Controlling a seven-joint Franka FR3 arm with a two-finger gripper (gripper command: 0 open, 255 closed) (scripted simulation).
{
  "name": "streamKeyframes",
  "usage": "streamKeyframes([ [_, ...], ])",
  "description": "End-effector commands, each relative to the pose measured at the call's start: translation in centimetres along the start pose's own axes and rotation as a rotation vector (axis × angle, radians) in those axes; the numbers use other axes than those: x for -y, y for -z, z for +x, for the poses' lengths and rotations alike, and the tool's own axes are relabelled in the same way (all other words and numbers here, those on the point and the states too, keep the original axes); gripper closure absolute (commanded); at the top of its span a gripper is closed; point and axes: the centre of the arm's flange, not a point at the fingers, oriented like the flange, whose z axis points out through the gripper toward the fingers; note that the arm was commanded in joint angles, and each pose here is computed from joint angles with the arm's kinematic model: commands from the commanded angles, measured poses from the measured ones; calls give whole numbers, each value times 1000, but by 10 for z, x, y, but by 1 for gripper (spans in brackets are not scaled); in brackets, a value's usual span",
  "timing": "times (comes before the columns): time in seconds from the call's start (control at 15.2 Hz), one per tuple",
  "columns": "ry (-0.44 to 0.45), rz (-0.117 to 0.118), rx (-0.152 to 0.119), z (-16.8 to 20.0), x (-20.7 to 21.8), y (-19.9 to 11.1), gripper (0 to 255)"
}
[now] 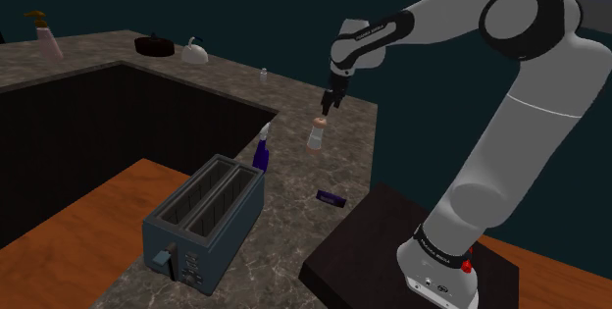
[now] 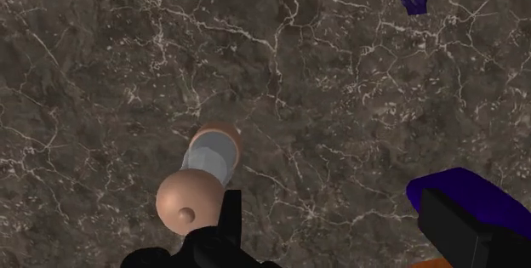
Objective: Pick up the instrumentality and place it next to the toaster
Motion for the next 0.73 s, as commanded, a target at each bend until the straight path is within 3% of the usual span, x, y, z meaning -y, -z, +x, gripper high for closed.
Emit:
streamKeyframes([
  [0.0,0,-7,-3,12,-12,-16,0],
  [0.66,1,-39,-15,85,-83,-94,0],
])
